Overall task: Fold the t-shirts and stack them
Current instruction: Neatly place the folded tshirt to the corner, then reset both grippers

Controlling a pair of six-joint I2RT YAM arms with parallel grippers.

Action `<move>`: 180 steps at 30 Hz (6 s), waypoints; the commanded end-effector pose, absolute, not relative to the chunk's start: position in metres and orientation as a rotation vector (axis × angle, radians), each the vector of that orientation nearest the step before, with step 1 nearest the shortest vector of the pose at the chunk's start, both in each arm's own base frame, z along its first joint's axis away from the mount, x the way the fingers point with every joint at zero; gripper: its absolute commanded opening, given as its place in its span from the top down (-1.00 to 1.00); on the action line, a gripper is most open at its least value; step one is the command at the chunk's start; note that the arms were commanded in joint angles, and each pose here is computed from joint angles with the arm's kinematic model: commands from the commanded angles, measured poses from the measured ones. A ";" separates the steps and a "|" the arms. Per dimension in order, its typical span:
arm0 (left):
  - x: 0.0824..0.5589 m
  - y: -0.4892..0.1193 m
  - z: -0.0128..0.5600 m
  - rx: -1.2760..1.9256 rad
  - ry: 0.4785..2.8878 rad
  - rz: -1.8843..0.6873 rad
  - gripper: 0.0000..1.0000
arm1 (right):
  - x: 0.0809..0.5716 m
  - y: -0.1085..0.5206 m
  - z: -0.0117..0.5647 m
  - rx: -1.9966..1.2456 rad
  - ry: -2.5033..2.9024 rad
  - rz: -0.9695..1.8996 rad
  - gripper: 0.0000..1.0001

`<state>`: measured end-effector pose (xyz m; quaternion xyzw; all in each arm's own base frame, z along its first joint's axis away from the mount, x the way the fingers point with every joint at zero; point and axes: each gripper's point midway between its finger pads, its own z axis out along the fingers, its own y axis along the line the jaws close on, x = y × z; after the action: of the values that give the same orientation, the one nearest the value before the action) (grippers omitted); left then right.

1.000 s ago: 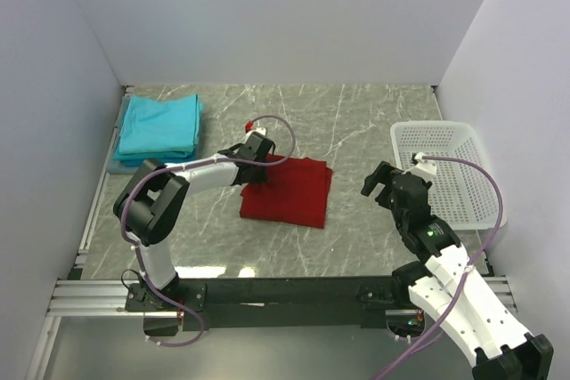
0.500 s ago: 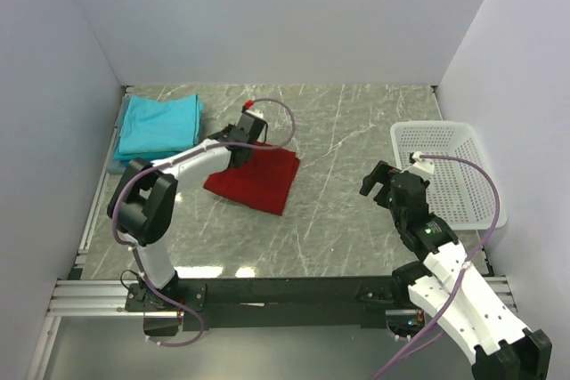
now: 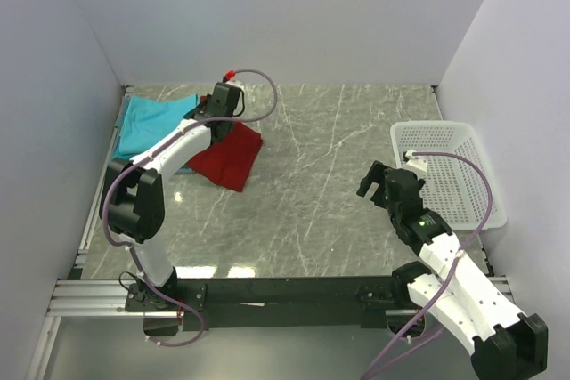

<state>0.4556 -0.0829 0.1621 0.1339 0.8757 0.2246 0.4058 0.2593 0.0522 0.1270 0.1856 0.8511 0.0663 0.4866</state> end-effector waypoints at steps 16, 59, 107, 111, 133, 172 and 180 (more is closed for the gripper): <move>0.489 -0.029 0.292 0.284 2.051 0.597 0.99 | 0.270 0.046 0.134 0.464 2.049 0.115 -0.99; 0.474 -0.003 0.390 0.128 1.893 0.507 0.99 | 0.268 0.043 0.128 0.489 2.065 0.110 -1.00; 0.551 0.147 0.223 0.159 2.063 0.374 0.94 | 0.270 0.028 0.120 0.502 2.119 -0.036 -1.00; 0.552 0.155 0.218 0.139 2.064 0.386 0.93 | 0.270 0.026 0.120 0.507 2.119 -0.049 -1.00; 0.543 0.187 0.242 -0.138 2.004 0.481 -0.99 | 0.270 0.026 0.118 0.503 2.125 -0.049 -1.00; 0.288 -0.120 0.186 -0.336 1.905 -0.663 -0.99 | 0.268 0.057 0.175 0.398 1.912 0.275 -1.00; 0.288 -0.105 0.190 -0.379 1.851 -0.599 -0.99 | 0.268 0.054 0.166 0.416 1.918 0.260 -1.00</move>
<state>0.2812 -0.1109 0.1712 -0.1466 0.8037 -0.2560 0.5167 0.2622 0.0573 0.1545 0.1671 0.8263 0.1082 0.5269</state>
